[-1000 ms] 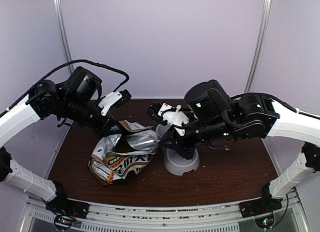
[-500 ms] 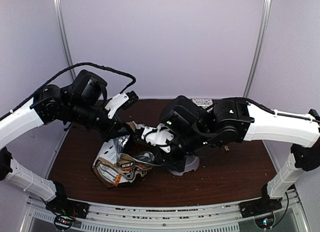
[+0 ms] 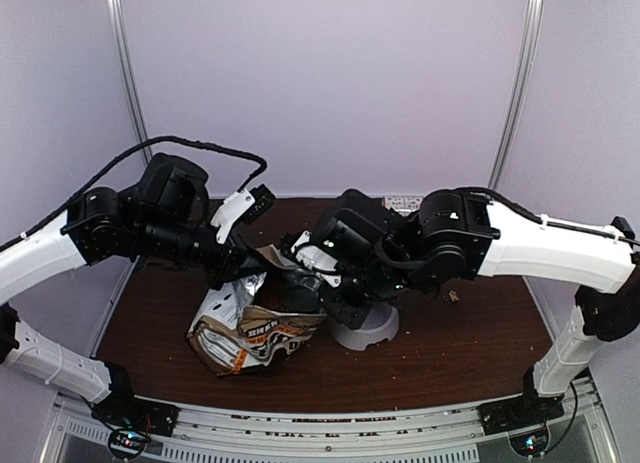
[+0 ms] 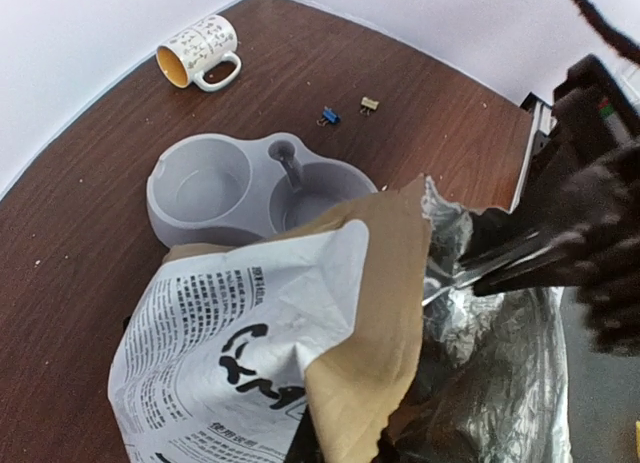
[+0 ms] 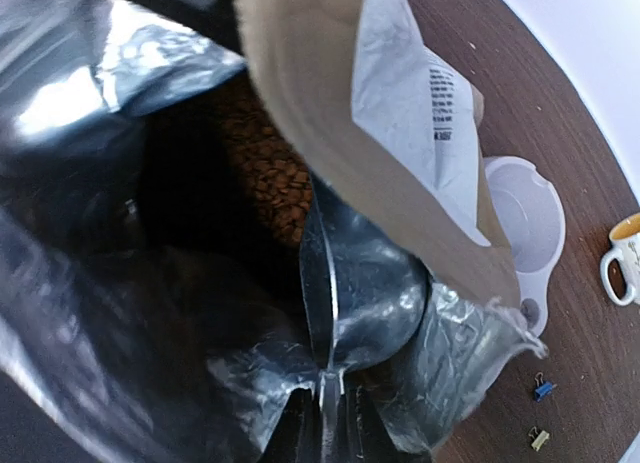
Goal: Serve the pet food
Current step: Insert the spatula into the pet food bag, then collect the pet food from the pet food bag.
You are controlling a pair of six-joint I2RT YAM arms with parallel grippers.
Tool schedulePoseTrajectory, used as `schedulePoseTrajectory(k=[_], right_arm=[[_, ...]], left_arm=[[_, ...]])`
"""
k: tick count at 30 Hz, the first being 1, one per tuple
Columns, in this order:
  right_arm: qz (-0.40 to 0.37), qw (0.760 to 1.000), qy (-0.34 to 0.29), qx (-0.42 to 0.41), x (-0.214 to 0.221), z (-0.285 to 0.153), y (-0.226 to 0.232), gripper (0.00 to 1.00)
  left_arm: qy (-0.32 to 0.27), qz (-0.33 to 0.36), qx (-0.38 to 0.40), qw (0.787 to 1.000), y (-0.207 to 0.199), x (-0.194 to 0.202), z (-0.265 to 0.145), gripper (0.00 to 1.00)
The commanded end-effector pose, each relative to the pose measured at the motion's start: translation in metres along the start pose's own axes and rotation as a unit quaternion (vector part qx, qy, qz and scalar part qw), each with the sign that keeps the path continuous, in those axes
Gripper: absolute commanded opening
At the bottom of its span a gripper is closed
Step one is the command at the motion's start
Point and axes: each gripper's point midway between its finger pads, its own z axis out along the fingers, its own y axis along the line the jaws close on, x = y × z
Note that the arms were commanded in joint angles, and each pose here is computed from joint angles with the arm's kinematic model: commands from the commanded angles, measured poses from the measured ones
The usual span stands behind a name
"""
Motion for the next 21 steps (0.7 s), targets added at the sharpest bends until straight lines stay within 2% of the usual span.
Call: schedulePoseTrajectory(k=[1, 4, 8, 11, 14, 17, 21], right_arm=[[0.041, 0.985, 0.065, 0.157, 0.027, 0.03, -0.052, 0.0], [0.049, 0.977, 0.082, 0.19, 0.035, 0.055, -0.059, 0.0], [0.069, 0.983, 0.081, 0.151, 0.035, 0.095, -0.042, 0.0], [0.085, 0.992, 0.066, 0.069, 0.025, 0.112, -0.012, 0.0], [0.103, 0.993, 0.031, -0.039, 0.008, 0.11, 0.022, 0.0], [0.114, 0.983, -0.006, -0.141, -0.007, 0.093, 0.047, 0.0], [0.118, 0.969, -0.048, -0.213, -0.018, 0.065, 0.054, 0.0]], left_arm=[[-0.147, -0.028, 0.044, 0.988, -0.016, -0.06, -0.011, 0.0], [-0.155, -0.048, 0.057, 0.985, -0.017, -0.057, 0.002, 0.0], [-0.158, -0.055, 0.055, 0.984, -0.015, -0.056, 0.013, 0.0], [-0.158, -0.055, 0.05, 0.985, -0.013, -0.055, 0.017, 0.0], [-0.157, -0.055, 0.042, 0.985, -0.01, -0.053, 0.019, 0.0], [-0.159, -0.055, 0.035, 0.985, -0.007, -0.051, 0.019, 0.0], [-0.163, -0.056, 0.032, 0.984, -0.006, -0.053, 0.017, 0.0]])
